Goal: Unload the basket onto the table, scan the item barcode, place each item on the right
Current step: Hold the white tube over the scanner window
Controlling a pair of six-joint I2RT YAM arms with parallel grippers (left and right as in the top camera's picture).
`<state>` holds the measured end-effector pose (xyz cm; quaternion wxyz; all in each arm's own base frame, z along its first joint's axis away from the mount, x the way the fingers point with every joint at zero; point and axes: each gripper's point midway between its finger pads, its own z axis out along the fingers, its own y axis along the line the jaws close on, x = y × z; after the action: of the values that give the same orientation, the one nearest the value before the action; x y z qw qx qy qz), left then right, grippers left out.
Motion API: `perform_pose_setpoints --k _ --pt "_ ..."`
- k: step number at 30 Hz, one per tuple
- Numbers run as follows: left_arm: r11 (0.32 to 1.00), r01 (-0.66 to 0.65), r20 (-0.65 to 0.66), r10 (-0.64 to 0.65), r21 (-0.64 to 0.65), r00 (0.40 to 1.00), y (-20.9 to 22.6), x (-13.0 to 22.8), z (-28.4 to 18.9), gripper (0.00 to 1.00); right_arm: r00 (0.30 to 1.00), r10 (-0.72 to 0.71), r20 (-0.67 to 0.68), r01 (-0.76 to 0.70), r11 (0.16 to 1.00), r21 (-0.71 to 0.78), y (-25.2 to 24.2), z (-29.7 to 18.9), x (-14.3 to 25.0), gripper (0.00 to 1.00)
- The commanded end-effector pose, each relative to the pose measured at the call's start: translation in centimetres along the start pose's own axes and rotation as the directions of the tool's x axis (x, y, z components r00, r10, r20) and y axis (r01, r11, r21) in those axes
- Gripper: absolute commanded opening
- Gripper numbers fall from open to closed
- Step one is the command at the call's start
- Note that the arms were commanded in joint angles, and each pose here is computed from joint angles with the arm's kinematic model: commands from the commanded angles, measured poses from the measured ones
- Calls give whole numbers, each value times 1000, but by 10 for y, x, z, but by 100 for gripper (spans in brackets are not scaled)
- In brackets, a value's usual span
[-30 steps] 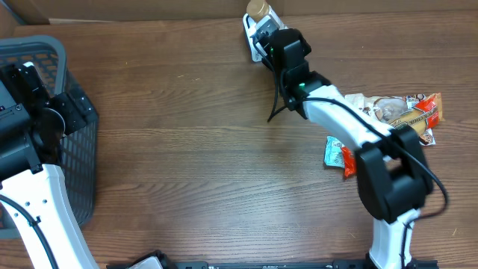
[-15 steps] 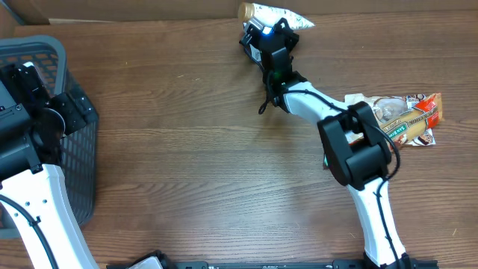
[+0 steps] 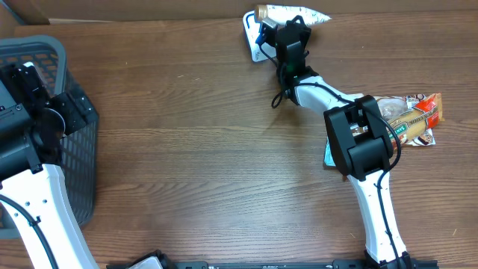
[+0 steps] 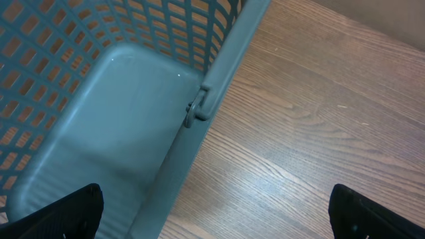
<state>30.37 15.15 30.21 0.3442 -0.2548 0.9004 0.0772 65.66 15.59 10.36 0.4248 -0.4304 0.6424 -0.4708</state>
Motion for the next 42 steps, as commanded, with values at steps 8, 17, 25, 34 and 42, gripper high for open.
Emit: perform_pose_setpoints --k 8,17,25,34,42 --pt "1000 -24 3 24 6 1000 0 -1 -1 100 997 -51 58 47 997 56 -16 -6 -28 4" --pt "1000 -24 3 24 6 1000 0 -1 -1 99 995 -66 76 57 992 110 -27 -14 -41 4" --pt "1000 -25 3 25 7 1000 -1 -1 -1 99 995 -69 72 61 992 106 -25 -16 -42 4" --pt "1000 -24 3 24 6 1000 0 -1 -1 100 998 50 24 -52 993 102 -60 -26 -34 4" --pt "1000 -25 3 25 6 1000 -1 -1 -1 99 939 337 62 -342 933 110 -166 -73 -27 4"
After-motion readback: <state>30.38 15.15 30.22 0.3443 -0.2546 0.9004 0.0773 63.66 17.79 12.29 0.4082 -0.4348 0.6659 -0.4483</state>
